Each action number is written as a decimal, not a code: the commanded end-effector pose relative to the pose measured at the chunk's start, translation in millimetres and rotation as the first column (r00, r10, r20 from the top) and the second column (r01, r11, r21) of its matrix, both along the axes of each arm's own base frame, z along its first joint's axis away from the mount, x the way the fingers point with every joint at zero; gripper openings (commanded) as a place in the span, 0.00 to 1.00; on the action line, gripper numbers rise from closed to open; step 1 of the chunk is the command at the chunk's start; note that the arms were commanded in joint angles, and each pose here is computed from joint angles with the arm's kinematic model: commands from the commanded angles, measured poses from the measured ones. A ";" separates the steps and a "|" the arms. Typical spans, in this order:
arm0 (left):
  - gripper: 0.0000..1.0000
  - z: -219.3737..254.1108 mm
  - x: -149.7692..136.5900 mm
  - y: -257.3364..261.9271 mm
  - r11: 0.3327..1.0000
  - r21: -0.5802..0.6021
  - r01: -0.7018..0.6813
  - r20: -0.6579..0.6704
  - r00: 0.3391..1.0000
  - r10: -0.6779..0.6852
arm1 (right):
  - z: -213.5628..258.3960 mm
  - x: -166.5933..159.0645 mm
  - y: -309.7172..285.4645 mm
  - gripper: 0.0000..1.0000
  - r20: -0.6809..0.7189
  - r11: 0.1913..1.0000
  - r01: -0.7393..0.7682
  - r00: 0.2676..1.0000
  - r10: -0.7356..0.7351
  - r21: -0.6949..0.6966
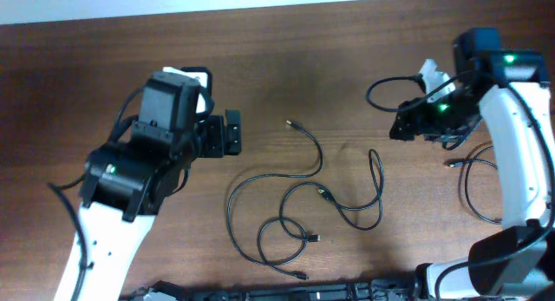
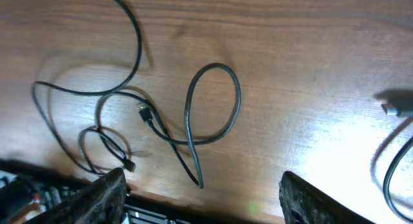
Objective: Untangle cables
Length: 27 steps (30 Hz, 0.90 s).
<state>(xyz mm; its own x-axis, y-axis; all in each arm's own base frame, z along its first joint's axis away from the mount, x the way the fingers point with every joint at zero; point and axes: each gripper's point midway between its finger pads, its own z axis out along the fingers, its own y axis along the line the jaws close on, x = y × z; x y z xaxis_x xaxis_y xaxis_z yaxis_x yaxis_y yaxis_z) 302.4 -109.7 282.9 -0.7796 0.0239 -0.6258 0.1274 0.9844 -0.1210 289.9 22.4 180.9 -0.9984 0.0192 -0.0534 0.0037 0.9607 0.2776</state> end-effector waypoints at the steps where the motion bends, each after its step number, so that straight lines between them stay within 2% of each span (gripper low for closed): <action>1: 0.99 14.7 -4.8 12.4 0.998 0.004 -0.055 0.051 0.997 0.055 | -23.7 -19.9 12.1 0.75 -0.110 0.998 0.021 0.994 -0.028 -0.062; 6: 0.99 13.1 -4.2 12.0 0.998 0.006 -0.055 0.045 0.997 0.055 | -61.6 -50.4 39.9 0.77 -0.122 0.997 0.053 0.991 -0.061 -0.062; 11: 0.99 13.1 -4.2 12.0 0.998 0.006 -0.055 0.045 0.997 0.055 | -78.4 -84.0 50.1 0.80 -0.113 0.996 0.066 0.991 -0.073 -0.063; 15: 0.99 13.1 -4.2 12.0 0.998 0.006 -0.055 0.045 0.997 0.055 | -116.2 -106.4 51.1 0.79 -0.174 0.988 0.131 0.974 -0.143 -0.079; 20: 0.99 13.1 -4.2 12.0 0.998 0.006 -0.055 0.045 0.998 0.054 | -152.4 -126.3 65.7 0.61 -0.211 0.988 0.149 0.966 -0.152 -0.032; 21: 0.99 13.1 -4.2 12.0 0.998 0.006 -0.055 0.045 0.997 0.055 | -155.7 -127.1 66.6 0.54 -0.207 0.989 0.146 0.967 -0.150 -0.034; 23: 0.99 13.1 -4.2 12.0 0.998 0.006 -0.055 0.045 0.997 0.055 | -158.2 -121.0 72.2 0.33 -0.171 0.992 0.126 0.977 -0.127 -0.019; 24: 0.99 13.1 -4.2 12.0 0.998 0.006 -0.055 0.045 0.997 0.055 | -158.2 -117.8 74.1 0.13 -0.157 0.992 0.124 0.980 -0.125 -0.014; 25: 0.99 13.1 -4.2 12.0 0.998 0.006 -0.055 0.045 0.997 0.055 | -158.1 -114.8 76.2 0.04 -0.144 0.993 0.120 0.982 -0.120 -0.008; 27: 0.99 13.1 -4.2 12.0 0.998 0.006 -0.055 0.045 0.997 0.055 | -157.8 -108.5 78.3 0.04 -0.116 0.993 0.115 0.987 -0.115 -0.001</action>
